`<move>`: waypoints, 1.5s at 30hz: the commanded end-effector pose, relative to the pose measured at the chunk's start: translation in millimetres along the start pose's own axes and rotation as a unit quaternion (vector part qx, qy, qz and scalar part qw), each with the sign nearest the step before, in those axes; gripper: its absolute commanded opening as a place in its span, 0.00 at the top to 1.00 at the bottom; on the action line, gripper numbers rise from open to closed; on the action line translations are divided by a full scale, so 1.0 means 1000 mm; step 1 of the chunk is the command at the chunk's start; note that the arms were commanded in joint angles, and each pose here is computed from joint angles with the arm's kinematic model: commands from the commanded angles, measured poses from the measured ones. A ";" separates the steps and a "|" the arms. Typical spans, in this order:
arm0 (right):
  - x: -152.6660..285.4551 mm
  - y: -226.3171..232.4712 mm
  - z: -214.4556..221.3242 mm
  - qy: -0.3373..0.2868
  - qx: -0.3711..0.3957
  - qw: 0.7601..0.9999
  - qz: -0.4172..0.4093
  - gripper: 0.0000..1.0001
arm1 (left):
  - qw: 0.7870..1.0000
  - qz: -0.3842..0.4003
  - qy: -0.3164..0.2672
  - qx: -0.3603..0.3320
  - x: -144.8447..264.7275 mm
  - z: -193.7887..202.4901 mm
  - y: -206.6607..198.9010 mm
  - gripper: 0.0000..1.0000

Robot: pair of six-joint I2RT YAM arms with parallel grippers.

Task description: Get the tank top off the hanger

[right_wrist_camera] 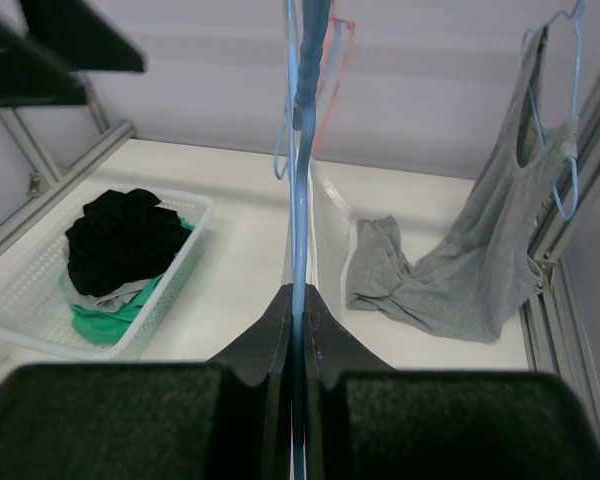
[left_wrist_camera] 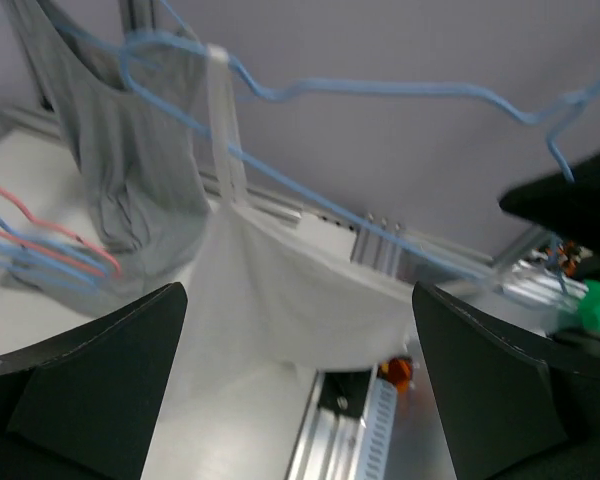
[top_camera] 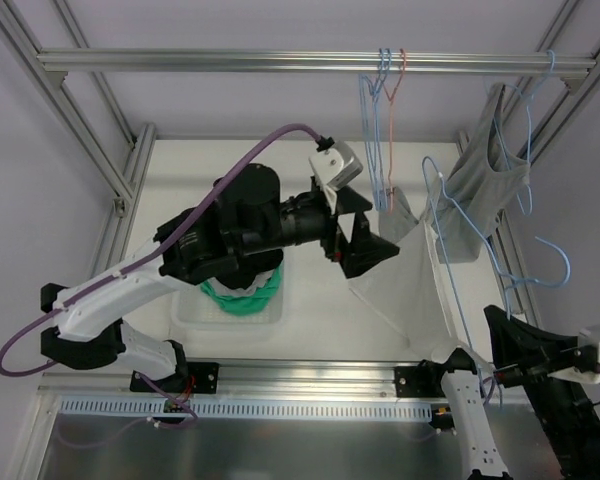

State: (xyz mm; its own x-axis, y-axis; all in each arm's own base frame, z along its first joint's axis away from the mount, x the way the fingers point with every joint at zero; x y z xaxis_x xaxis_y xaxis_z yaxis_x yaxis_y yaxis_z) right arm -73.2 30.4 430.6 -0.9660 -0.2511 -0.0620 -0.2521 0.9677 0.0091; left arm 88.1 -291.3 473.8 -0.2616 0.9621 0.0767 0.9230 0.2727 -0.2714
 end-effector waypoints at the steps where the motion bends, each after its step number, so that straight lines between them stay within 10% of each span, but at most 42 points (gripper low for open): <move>1: 0.013 0.002 -0.007 -0.010 -0.007 0.999 -0.044 1.00 | 0.994 -0.050 -0.077 -0.061 -0.027 -0.039 0.002 0.02; 16: 0.025 -0.006 -0.013 -0.017 0.000 0.994 -0.109 1.00 | 0.991 -0.060 -0.053 -0.111 -0.082 -0.027 0.014 0.78; 26: 0.019 -0.006 -0.014 -0.010 -0.002 0.993 -0.121 1.00 | 0.992 -0.044 -0.055 -0.105 -0.085 -0.023 0.012 0.70; 33: 0.018 -0.002 -0.015 -0.010 -0.010 0.989 -0.149 1.00 | 0.991 -0.043 -0.065 -0.105 -0.086 -0.024 0.012 1.00; 45: 0.001 -0.006 -0.001 0.040 -0.022 0.989 -0.140 1.00 | 0.972 -0.168 -0.165 -0.016 -0.054 -0.030 0.025 1.00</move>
State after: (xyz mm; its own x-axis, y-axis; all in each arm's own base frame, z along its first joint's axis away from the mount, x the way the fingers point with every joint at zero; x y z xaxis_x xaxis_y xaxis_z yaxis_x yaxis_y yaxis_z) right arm -88.5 22.1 425.1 -0.8701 -0.4925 -0.0165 -0.4928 0.8698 0.0250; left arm 137.2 -364.1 452.2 -0.5117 0.8586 0.0306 0.8484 0.5106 -0.1399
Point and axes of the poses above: each gripper's point midway between its finger pads, its own x axis back along the fingers, its own y axis along the line the jaws close on, z = x × y, the point moved 10 cm from there along x, back along the fingers, and after that the axes turned 2 degrees about x, right-handed, at the moved point
